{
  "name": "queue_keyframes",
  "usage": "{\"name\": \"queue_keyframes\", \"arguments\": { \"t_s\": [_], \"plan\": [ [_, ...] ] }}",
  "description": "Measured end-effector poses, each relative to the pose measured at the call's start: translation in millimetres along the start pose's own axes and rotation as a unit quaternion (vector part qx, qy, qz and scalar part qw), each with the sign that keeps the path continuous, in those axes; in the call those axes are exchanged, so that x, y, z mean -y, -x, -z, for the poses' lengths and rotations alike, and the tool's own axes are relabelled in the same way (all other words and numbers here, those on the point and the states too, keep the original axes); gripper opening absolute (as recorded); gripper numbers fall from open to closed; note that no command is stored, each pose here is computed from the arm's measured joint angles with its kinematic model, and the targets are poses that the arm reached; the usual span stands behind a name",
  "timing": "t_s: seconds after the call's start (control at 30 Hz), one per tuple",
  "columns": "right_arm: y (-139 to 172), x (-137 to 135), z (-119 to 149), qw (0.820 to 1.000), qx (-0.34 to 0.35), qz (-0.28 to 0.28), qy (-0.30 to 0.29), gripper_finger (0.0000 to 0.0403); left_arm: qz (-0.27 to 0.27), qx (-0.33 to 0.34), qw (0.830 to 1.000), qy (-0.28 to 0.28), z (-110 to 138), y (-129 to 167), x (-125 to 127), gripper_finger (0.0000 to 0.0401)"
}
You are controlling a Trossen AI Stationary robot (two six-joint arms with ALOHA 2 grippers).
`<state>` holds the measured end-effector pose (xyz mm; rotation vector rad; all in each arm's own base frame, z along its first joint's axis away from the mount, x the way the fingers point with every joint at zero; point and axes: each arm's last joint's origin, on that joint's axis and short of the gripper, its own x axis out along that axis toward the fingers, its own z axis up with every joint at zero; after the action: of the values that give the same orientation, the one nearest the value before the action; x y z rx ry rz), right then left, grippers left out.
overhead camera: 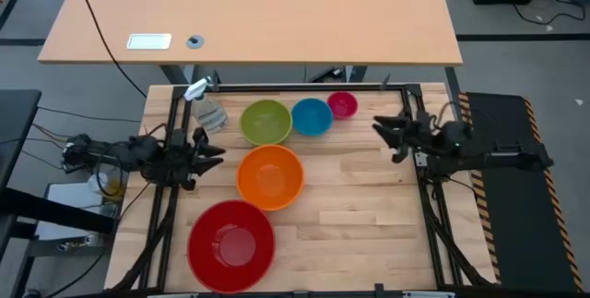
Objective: Nest bowls inside each other
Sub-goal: Stack the orange bowl on top of the red bowl
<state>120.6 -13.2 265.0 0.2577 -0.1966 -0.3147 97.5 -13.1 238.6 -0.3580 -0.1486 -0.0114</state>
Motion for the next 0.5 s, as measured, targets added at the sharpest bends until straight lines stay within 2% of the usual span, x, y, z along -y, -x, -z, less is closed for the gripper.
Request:
{"name": "queue_keyframes", "arguments": {
  "t_s": [0.17,0.37,0.5],
  "plan": [
    [-44.9,-19.2,-0.4,0.994,-0.095,-0.051,0.009,0.0148,-0.024,-0.081,0.996,-0.030,-18.6,-16.3,11.0,0.0144],
    [-95.6,-43.5,17.6,0.971,-0.212,-0.083,0.068,0.0148,-0.008,-0.156,0.985,-0.067,-7.1,-40.0,24.4,0.0144],
    [-125.2,-57.5,25.4,0.952,-0.279,-0.076,0.099,0.0148,-0.040,-0.174,0.981,-0.075,0.5,-51.1,32.4,0.0144]
  ]
}}
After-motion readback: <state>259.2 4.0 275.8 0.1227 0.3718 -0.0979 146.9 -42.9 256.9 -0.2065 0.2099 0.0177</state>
